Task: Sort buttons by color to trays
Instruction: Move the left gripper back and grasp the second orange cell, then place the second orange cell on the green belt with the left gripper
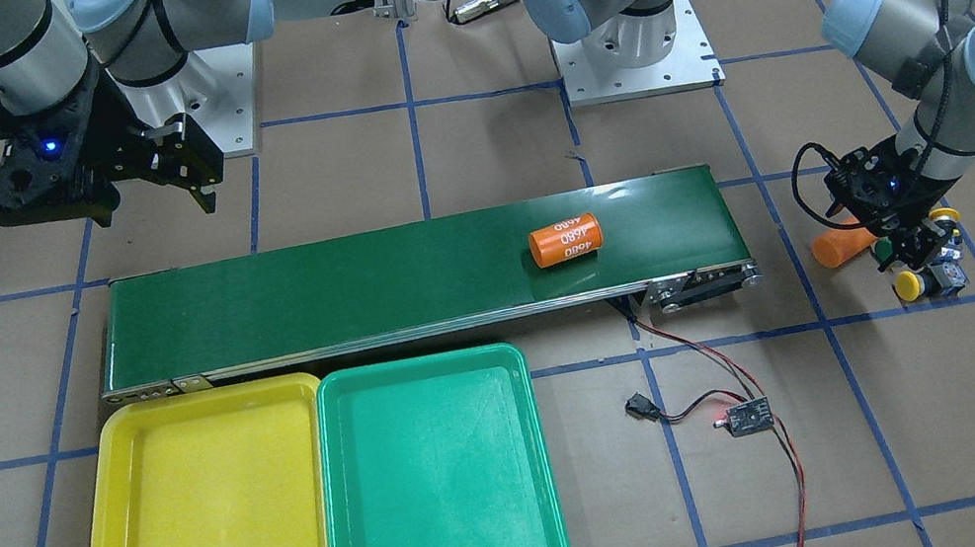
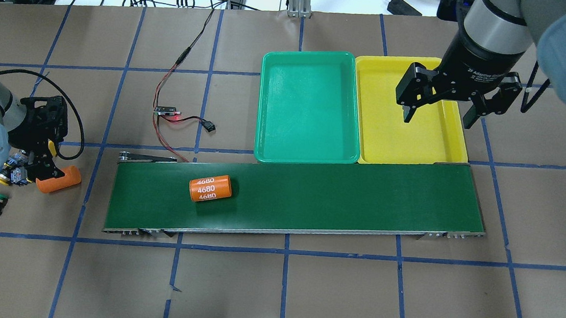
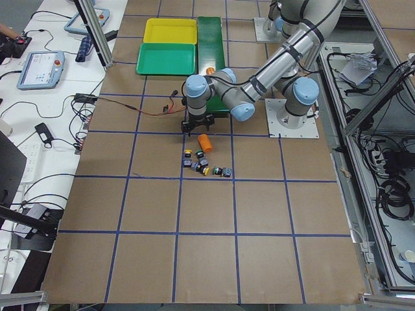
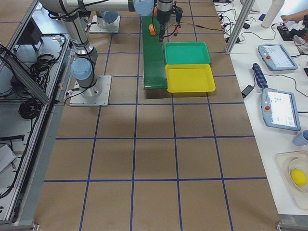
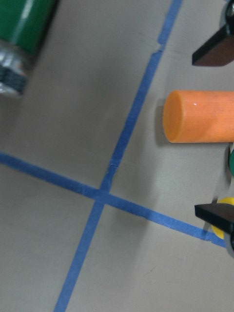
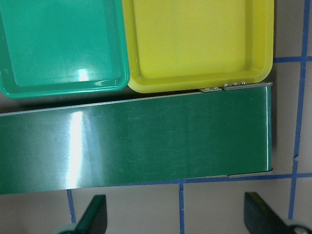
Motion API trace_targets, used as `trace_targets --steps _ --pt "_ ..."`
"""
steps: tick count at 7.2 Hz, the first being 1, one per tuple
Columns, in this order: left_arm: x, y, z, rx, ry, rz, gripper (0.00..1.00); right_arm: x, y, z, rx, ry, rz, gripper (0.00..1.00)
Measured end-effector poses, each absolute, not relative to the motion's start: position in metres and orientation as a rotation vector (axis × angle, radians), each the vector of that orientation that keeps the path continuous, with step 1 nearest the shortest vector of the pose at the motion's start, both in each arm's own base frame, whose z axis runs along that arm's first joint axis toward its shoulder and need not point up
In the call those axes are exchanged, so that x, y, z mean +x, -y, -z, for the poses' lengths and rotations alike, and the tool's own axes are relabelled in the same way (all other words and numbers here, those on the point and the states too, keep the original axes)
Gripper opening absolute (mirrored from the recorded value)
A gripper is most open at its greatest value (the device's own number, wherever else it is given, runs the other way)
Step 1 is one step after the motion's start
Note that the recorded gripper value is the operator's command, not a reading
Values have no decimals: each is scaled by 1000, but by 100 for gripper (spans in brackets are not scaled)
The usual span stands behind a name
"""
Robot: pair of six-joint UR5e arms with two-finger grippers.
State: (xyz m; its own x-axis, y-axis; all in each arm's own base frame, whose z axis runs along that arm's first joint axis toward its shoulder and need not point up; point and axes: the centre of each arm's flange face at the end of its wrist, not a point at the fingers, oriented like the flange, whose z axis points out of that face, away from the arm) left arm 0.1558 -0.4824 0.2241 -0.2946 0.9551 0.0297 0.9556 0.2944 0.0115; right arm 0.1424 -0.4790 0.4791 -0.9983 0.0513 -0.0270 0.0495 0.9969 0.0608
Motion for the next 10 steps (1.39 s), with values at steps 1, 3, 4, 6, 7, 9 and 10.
trace_targets --steps 1,3,4,6,7,9,10 --pt "163 480 -217 -1929 2440 53 100 142 479 -479 79 -3111 -93 100" --pt "168 471 -203 -1964 2372 70 100 142 479 -480 78 -3111 -92 100" --pt "168 469 -196 -1961 2364 74 100 142 479 -480 79 -3111 -92 100" --pt "170 469 -182 -1949 2356 80 68 142 478 -480 77 -3110 -93 100" --pt "171 470 -177 -1949 2358 78 41 142 478 -480 76 -3110 -93 100" --pt "172 472 -171 -1959 2351 69 11 142 478 -480 76 -3111 -93 100" --pt "172 473 -171 -1961 2350 66 11 142 478 -480 76 -3111 -92 100"
